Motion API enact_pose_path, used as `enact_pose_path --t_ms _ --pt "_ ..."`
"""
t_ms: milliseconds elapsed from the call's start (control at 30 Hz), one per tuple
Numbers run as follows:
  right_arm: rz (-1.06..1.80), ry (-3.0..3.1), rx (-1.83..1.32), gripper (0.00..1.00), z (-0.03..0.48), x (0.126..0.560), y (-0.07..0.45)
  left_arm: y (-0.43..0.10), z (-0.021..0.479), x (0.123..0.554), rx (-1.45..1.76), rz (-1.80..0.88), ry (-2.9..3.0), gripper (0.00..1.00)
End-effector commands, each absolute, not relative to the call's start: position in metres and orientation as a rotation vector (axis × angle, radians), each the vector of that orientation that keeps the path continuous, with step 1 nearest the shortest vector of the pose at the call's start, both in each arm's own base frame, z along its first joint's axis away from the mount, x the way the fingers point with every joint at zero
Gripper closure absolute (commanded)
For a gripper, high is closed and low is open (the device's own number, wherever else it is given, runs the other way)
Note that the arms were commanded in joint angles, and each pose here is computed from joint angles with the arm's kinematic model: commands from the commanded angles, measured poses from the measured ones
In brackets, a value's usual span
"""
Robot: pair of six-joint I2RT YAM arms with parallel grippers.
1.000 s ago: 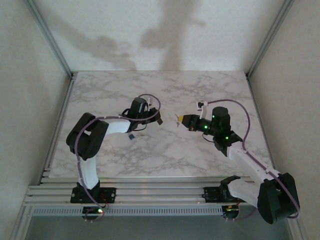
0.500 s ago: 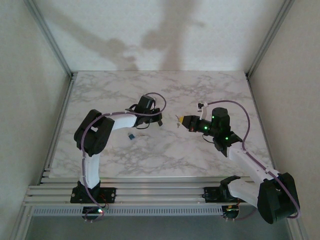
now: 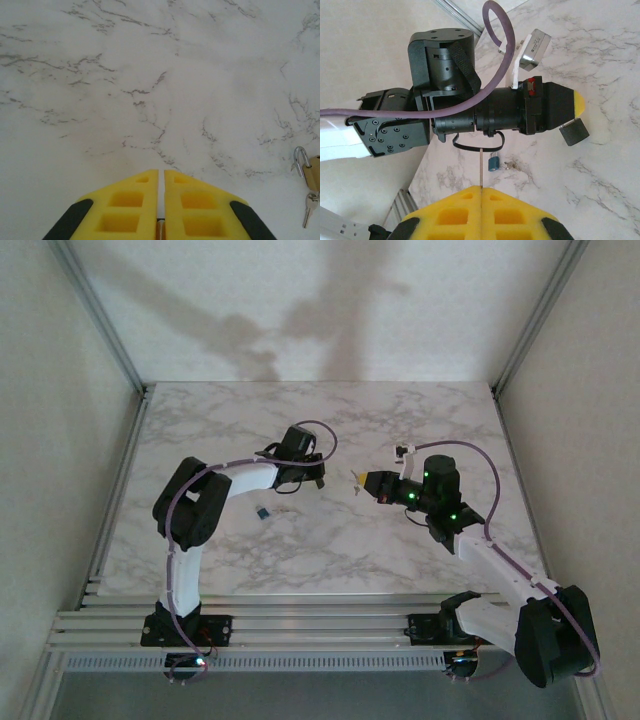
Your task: Lock with the key
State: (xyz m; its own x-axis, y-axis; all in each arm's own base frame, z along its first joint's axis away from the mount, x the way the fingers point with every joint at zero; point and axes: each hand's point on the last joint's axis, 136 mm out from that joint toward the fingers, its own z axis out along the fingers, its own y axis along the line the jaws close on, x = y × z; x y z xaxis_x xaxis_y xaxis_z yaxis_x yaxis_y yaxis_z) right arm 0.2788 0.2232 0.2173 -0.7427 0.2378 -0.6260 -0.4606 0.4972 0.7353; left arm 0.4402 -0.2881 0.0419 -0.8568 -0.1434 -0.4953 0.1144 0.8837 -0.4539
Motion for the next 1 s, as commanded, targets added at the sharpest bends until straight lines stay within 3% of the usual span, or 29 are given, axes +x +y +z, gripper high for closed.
enact_pose_path --t_ms 0,967 --pt "1.276 2.038 -0.180 1.00 0.216 0.280 0.221 -0.283 0.029 0.440 0.000 -0.559 2.557 0.89" --pt "1.292 2.045 -0.186 1.00 0.214 0.280 0.223 -0.279 0.040 0.451 0.021 -0.489 2.540 0.70"
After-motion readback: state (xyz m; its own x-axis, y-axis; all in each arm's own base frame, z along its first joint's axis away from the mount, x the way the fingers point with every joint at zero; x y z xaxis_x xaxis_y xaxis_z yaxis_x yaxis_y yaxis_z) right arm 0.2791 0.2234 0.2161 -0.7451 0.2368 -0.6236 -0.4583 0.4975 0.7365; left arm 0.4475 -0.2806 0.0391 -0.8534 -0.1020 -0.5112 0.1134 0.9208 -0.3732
